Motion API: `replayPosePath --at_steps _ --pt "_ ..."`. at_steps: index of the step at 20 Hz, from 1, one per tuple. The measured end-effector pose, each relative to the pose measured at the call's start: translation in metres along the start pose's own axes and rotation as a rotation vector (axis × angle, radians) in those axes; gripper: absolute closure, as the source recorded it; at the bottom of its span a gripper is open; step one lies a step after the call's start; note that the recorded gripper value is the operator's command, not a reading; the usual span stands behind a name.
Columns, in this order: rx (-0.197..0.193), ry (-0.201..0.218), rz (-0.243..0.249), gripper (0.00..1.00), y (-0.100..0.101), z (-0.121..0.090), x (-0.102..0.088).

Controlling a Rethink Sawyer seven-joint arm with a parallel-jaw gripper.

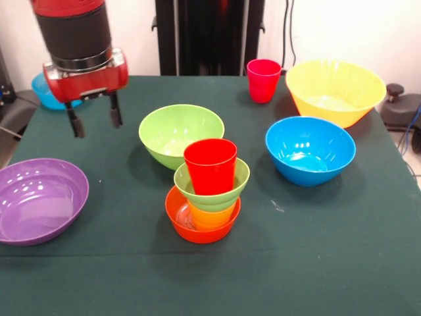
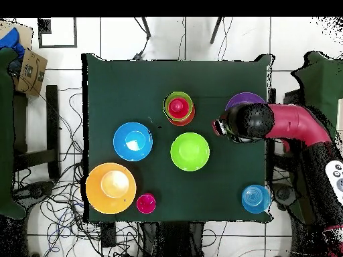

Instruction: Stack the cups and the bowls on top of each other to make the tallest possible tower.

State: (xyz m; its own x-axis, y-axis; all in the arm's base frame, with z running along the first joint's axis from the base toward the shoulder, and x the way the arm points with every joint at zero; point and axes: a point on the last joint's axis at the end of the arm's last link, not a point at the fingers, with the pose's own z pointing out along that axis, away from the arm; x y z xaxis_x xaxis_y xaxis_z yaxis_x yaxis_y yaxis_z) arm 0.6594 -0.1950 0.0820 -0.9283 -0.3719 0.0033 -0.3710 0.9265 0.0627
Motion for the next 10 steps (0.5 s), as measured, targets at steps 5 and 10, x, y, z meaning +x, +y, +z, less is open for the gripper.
replayPosePath --at_steps 5,10 --pt "-0.010 0.021 0.004 0.00 -0.010 0.028 0.017" --pt "-0.037 0.044 -0.019 0.00 0.000 0.062 0.024"
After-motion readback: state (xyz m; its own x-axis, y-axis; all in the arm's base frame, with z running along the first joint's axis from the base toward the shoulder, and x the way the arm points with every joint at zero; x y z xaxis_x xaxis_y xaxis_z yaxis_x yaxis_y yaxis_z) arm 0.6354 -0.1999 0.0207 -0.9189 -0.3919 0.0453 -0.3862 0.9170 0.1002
